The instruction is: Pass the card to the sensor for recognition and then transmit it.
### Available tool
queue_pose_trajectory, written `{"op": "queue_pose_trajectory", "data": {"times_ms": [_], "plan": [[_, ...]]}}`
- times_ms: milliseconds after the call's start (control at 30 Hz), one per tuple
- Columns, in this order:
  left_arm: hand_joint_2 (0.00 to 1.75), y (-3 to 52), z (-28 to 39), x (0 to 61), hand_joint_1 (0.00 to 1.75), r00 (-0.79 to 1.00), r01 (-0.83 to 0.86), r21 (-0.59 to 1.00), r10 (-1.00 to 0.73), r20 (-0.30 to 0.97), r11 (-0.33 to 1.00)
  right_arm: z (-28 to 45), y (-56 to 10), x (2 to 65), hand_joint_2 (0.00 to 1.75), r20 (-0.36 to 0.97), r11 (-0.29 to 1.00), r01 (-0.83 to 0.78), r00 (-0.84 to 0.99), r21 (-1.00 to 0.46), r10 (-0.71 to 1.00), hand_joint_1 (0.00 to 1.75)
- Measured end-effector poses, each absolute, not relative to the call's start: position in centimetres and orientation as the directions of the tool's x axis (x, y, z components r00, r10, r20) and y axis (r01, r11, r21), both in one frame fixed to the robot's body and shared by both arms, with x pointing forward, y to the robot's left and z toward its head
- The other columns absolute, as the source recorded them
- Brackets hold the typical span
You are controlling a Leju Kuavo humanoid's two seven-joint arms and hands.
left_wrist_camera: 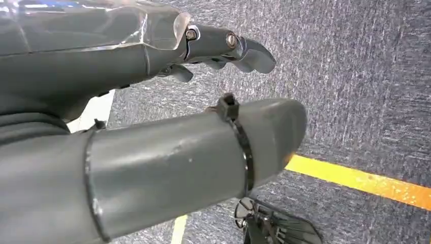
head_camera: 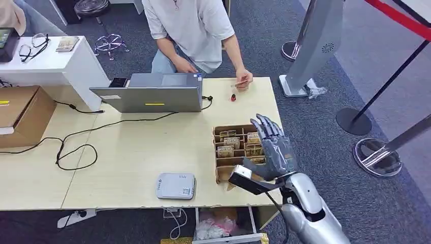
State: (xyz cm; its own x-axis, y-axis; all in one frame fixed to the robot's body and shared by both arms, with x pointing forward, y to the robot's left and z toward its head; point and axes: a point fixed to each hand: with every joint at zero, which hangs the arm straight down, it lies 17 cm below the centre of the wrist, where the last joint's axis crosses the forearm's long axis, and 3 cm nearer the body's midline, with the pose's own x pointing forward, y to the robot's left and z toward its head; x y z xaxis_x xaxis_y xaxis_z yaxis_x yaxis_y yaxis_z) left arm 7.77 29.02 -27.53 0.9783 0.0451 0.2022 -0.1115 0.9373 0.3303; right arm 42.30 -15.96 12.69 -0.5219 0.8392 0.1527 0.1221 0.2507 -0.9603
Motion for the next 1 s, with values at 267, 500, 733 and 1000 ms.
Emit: {"op": "queue_pose_trajectory", "data": {"times_ms": [267, 500, 733, 1000], "plan": [[0.0, 28.9, -27.5, 7.9, 0.0, 0.977, -0.11, 0.325, 0.042, 0.21, 0.939, 10.9, -16.9, 41.4, 1.75, 0.153, 0.196, 0.021, -0.54, -0.98, 0.828, 0.0], [0.0, 28.7, -27.4, 8.5, 0.0, 0.97, -0.104, 0.317, 0.025, 0.244, 0.943, 10.3, -16.5, 41.8, 1.75, 0.201, 0.185, -0.086, -0.569, -0.979, 0.797, 0.0], [0.0, 28.7, -27.5, 8.4, 0.0, 0.972, -0.098, 0.315, 0.023, 0.232, 0.944, 10.0, -17.2, 42.4, 1.75, 0.197, 0.152, -0.125, -0.57, -0.98, 0.798, 0.0], [0.0, 28.6, -27.5, 8.2, 0.0, 0.975, -0.09, 0.315, 0.019, 0.22, 0.945, 9.4, -19.0, 43.5, 1.75, 0.188, 0.119, -0.16, -0.547, -0.98, 0.816, 0.0]]}}
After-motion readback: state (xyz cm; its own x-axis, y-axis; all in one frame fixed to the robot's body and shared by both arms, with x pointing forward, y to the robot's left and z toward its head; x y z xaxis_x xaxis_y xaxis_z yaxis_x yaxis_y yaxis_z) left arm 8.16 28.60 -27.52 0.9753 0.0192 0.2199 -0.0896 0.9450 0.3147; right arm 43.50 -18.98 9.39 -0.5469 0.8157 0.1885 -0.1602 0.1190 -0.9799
